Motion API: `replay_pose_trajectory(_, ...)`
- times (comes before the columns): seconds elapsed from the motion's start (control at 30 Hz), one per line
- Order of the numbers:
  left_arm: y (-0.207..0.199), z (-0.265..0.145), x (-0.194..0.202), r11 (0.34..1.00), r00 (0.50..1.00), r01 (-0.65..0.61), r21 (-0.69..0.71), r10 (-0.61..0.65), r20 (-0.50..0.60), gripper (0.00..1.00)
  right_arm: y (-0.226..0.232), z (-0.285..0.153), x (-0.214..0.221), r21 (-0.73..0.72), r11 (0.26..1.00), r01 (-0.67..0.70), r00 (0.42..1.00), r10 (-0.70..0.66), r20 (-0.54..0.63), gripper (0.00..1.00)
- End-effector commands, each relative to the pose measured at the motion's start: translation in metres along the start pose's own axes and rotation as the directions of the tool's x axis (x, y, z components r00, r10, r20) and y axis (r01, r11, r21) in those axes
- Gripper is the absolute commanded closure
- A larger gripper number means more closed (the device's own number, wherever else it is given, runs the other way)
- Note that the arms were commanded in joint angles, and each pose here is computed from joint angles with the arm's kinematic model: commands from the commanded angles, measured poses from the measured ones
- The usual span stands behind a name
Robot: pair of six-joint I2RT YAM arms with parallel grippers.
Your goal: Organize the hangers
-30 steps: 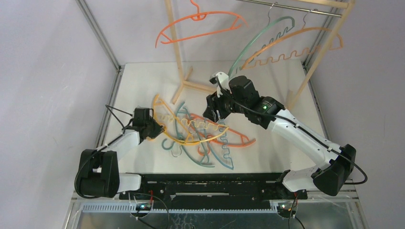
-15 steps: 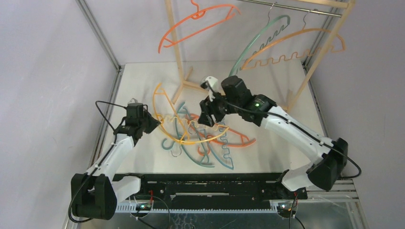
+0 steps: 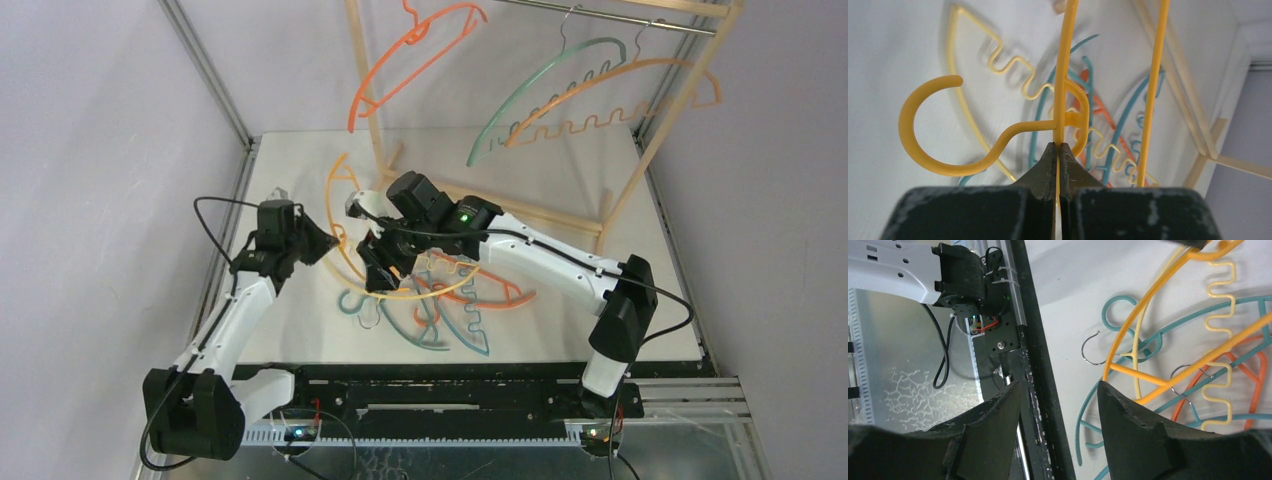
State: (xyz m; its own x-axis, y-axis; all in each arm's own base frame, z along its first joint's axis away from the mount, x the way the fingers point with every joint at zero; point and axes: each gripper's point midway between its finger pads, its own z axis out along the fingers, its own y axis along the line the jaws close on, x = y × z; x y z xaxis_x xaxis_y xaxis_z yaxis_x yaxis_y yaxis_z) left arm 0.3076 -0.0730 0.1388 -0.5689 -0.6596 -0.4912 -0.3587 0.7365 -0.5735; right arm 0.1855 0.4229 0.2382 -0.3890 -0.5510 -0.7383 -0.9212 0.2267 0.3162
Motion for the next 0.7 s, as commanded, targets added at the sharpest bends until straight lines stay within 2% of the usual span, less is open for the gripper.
replay_pose_trajectory(0.0,-0.045,-0.020,-0.026,0.990,0.997,-0.069,0.126,0.064,0.038,1.00,0.010,-0.007,-0.011,-0.012,0.999,0.044,0.999,-0.043,0.025,0.35)
replay_pose_trajectory(0.23,-0.074,-0.041,-0.024,0.975,0.994,-0.113,0.189,0.108,0.035,1.00,0.008,0.004,-0.010,0.041,0.997,0.062,0.998,-0.062,-0.003,0.35)
replay_pose_trajectory(0.67,-0.102,-0.070,-0.014,0.958,0.994,-0.112,0.264,0.109,0.026,1.00,-0.030,0.020,0.002,0.210,0.977,0.033,0.999,-0.023,-0.048,0.32)
